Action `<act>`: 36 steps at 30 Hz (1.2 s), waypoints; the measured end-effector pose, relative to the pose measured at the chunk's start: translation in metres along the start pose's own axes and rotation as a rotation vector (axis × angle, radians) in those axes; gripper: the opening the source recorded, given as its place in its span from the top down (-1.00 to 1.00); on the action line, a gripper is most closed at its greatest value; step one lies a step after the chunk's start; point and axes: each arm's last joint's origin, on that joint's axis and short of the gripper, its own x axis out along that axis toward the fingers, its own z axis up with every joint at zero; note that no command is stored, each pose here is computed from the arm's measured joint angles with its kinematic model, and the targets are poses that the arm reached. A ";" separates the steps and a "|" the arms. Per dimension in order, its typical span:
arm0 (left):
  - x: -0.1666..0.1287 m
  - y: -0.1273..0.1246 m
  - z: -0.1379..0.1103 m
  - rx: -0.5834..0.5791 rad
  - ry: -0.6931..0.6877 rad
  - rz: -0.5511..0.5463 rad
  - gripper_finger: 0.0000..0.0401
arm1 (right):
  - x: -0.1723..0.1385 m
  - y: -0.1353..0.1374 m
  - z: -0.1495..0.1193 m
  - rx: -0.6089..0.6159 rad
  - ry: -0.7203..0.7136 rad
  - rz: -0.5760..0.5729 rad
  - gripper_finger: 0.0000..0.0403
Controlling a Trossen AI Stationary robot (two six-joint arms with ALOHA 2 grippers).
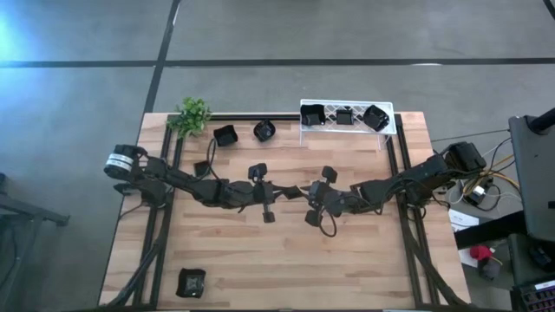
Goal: Pick & Place Mini shaped plates
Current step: Stack the black square plate on top of the black square plate on the shelf
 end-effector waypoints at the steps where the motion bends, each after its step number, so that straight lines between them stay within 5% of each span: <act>1: 0.000 0.000 0.000 0.000 0.000 0.000 1.00 | 0.000 0.000 0.000 0.000 0.000 0.000 0.68; 36: 0.000 0.000 0.000 -0.001 0.000 0.000 1.00 | 0.000 0.000 0.000 0.000 -0.001 -0.002 0.96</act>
